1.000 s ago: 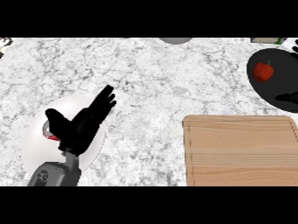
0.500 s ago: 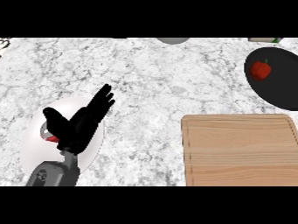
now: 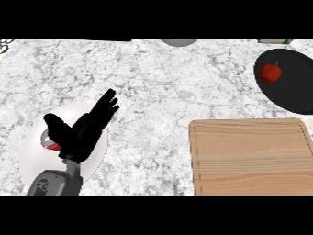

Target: Pick the bell pepper from the cutting board and place it in the pan

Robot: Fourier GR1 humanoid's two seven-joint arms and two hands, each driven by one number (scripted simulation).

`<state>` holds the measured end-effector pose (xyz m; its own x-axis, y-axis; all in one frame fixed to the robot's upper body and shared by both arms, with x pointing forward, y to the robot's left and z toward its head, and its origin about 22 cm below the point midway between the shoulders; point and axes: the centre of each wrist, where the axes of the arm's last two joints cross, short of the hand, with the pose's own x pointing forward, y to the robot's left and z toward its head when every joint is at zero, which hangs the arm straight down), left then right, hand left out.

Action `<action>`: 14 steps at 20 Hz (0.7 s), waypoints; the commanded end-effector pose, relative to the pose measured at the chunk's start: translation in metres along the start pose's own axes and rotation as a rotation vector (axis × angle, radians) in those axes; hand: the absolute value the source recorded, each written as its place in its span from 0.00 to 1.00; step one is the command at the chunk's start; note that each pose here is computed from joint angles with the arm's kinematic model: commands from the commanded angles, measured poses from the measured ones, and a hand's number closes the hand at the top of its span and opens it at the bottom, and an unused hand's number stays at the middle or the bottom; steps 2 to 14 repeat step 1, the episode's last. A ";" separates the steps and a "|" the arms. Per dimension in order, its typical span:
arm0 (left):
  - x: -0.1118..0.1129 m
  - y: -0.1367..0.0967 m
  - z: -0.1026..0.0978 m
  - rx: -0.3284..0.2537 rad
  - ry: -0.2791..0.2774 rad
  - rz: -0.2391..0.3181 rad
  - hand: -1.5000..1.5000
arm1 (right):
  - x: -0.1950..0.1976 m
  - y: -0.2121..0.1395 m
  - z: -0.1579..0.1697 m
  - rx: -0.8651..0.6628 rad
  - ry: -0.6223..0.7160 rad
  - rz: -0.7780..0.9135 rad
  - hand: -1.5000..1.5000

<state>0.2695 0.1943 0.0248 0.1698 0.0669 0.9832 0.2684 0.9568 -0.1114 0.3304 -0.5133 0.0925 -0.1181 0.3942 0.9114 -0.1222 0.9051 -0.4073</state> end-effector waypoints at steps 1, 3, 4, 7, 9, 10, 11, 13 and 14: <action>-0.005 0.001 0.001 0.008 0.010 0.014 0.50 | -0.004 -0.007 0.012 0.121 -0.120 -0.127 0.00; -0.005 0.001 0.001 0.008 0.010 0.014 0.50 | -0.004 -0.007 0.012 0.121 -0.120 -0.127 0.00; -0.005 0.001 0.001 0.008 0.010 0.014 0.50 | -0.004 -0.007 0.012 0.121 -0.120 -0.127 0.00; -0.005 0.001 0.001 0.008 0.010 0.014 0.50 | -0.004 -0.007 0.012 0.121 -0.120 -0.127 0.00; -0.005 0.001 0.001 0.008 0.010 0.014 0.50 | -0.004 -0.007 0.012 0.121 -0.120 -0.127 0.00; -0.005 0.001 0.001 0.008 0.010 0.014 0.50 | -0.004 -0.007 0.012 0.121 -0.120 -0.127 0.00; -0.005 0.001 0.001 0.008 0.010 0.014 0.50 | -0.004 -0.007 0.012 0.121 -0.120 -0.127 0.00; -0.005 0.001 0.001 0.008 0.010 0.014 0.50 | -0.004 -0.007 0.012 0.121 -0.120 -0.127 0.00; -0.005 0.001 0.001 0.008 0.010 0.014 0.50 | -0.004 -0.007 0.012 0.121 -0.120 -0.127 0.00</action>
